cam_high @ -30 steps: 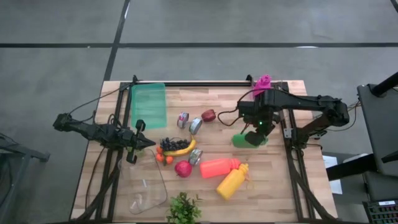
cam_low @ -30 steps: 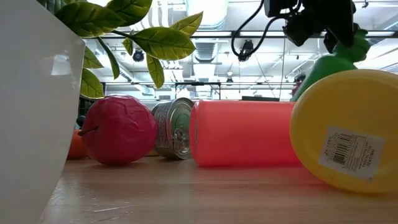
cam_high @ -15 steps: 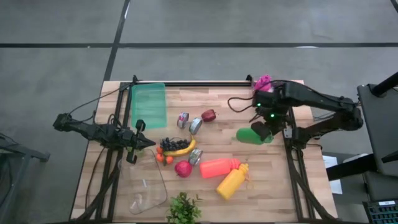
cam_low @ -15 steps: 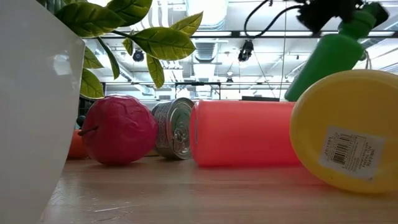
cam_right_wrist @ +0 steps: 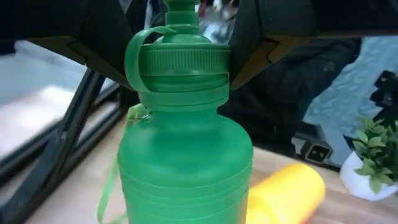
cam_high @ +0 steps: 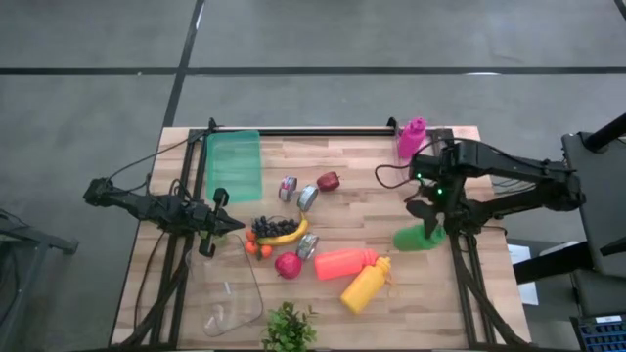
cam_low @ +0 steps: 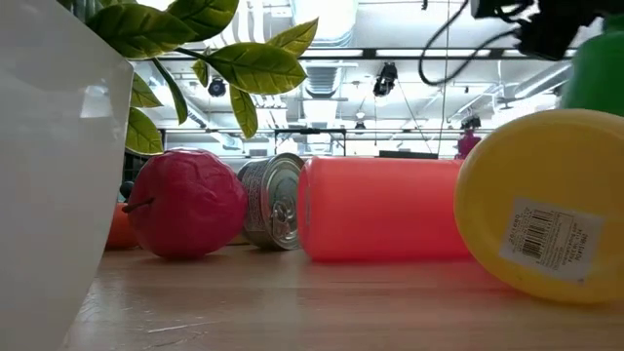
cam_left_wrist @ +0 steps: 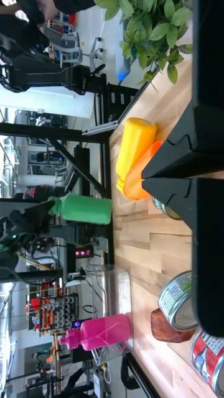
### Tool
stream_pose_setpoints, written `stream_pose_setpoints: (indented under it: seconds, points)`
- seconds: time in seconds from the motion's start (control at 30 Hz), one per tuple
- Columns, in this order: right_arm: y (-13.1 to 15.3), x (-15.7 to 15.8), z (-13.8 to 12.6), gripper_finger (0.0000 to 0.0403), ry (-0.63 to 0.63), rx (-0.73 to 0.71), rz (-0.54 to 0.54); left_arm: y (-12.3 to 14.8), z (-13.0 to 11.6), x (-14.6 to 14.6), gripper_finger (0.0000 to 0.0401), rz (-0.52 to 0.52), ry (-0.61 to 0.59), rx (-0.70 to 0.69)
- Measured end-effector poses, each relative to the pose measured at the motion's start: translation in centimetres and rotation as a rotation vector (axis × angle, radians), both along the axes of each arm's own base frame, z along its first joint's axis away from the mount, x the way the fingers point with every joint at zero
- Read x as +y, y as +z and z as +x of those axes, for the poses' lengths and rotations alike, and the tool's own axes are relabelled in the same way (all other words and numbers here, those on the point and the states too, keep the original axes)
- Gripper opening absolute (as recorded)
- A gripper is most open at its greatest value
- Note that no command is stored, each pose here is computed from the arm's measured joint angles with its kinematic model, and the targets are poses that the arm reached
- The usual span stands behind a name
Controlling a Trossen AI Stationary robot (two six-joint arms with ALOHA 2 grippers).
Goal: Pick & Place Food Item
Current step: Put the green tumbler bottle into the top right transparent bin
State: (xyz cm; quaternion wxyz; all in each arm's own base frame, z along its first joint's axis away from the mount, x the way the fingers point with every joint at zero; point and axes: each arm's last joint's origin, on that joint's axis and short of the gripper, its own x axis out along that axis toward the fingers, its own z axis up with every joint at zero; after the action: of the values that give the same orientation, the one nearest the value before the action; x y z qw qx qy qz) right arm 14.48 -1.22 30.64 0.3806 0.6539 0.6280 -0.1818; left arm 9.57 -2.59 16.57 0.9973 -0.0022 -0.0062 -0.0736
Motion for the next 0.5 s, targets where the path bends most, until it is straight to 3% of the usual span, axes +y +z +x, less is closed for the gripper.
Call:
stream_pose_setpoints:
  seconds: [0.5]
  points:
    - [-2.1, 0.9, -2.7, 0.0212, -0.14, 0.157, 0.152, 0.0, 0.0, 0.0, 0.0, 0.0, 0.0, 0.0]
